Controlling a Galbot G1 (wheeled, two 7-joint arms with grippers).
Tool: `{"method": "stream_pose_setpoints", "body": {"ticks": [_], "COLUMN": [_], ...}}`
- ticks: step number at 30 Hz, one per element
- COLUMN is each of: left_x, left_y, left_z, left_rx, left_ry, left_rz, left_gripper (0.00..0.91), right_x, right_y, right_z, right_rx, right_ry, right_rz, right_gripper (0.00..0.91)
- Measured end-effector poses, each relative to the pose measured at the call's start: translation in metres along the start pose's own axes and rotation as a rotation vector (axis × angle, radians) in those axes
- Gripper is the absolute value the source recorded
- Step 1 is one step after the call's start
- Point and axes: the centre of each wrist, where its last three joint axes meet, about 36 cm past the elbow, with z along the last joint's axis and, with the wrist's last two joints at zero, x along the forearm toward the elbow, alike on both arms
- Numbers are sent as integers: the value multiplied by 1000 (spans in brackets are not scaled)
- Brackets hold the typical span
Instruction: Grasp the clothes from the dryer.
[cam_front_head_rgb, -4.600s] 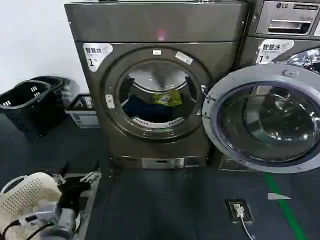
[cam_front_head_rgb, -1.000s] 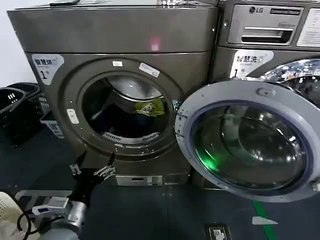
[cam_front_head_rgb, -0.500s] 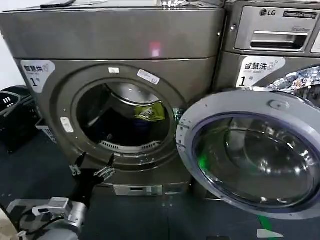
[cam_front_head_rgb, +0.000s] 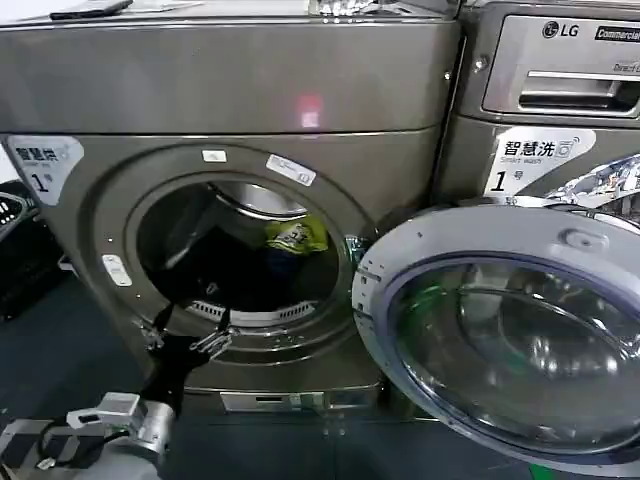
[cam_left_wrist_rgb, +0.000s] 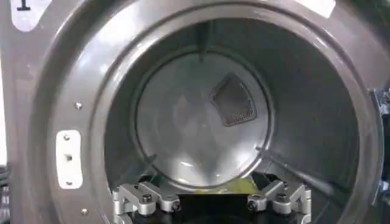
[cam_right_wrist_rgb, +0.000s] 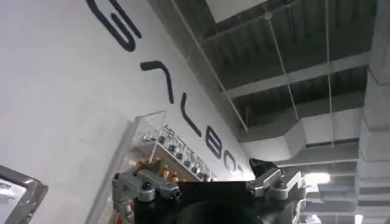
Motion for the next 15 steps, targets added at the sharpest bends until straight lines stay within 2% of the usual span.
{"method": "stream_pose_setpoints", "body": {"ticks": [7,15], "left_x": [-76,-166], "left_y": [-1,-17], "left_z": [15,32], "left_rx": [4,-2], "left_ry": [-12,4], "left_rz": [-4,1], "left_gripper": [907,907], "right_x": [2,-4], "right_y": [5,3], "right_z": [-7,-10], "right_rx": [-6,-12], "right_ry": [-24,-47], "right_rz": [-13,-3], "right_gripper": [907,907]}}
